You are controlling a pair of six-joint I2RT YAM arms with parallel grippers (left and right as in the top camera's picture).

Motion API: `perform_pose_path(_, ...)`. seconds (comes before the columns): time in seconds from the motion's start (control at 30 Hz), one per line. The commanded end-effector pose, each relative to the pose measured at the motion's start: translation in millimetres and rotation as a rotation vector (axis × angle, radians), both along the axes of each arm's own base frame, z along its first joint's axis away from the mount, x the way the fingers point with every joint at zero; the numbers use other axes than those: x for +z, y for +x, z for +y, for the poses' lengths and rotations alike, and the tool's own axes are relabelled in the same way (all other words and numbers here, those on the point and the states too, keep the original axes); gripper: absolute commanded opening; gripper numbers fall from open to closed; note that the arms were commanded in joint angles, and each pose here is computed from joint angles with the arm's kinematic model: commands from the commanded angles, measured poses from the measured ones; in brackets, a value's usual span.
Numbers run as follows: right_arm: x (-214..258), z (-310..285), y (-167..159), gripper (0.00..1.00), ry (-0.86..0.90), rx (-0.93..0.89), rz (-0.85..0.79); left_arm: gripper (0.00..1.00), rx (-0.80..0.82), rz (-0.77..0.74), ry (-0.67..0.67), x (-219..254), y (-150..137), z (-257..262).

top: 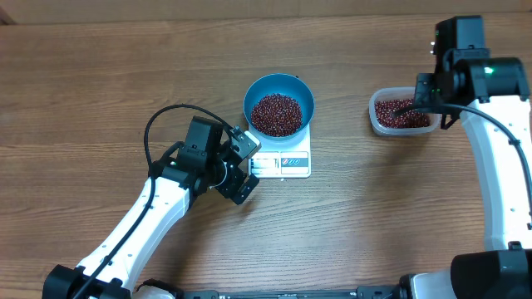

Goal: Scoop item into bowl and weigh 150g on scale
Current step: 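Lift the scoop away from the bowl toward the bean tub, right gripper, then lower the blue scoop onto the table in front of the tub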

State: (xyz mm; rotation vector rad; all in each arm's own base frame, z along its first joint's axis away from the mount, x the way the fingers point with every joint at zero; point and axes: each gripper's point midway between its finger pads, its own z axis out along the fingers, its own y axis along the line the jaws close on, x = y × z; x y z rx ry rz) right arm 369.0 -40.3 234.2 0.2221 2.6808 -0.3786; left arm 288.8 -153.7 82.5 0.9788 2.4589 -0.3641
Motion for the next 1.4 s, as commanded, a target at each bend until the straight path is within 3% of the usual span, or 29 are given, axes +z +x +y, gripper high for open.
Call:
perform_pose_path(0.0, 26.1, -4.5, 1.0, 0.04, -0.094, -0.025, -0.07, 1.0, -0.017, 0.007, -0.002, -2.7, -2.8, -2.8)
perform_pose_path(0.53, 27.7, -1.5, -0.4, 0.04, -0.105, -0.05, -0.08, 1.0, -0.017, 0.007, -0.002, -2.7, -2.8, -2.8)
perform_pose_path(1.0, 74.4, 63.7, -28.6, 0.04, 0.351, 0.188, -0.225, 1.0, -0.017, 0.007, -0.002, -2.7, -2.8, -2.8)
perform_pose_path(1.37, 58.6, 57.9, -76.7, 0.04, 0.758, 0.309, -0.123, 1.0, -0.017, 0.007, -0.002, -2.7, -2.8, -2.8)
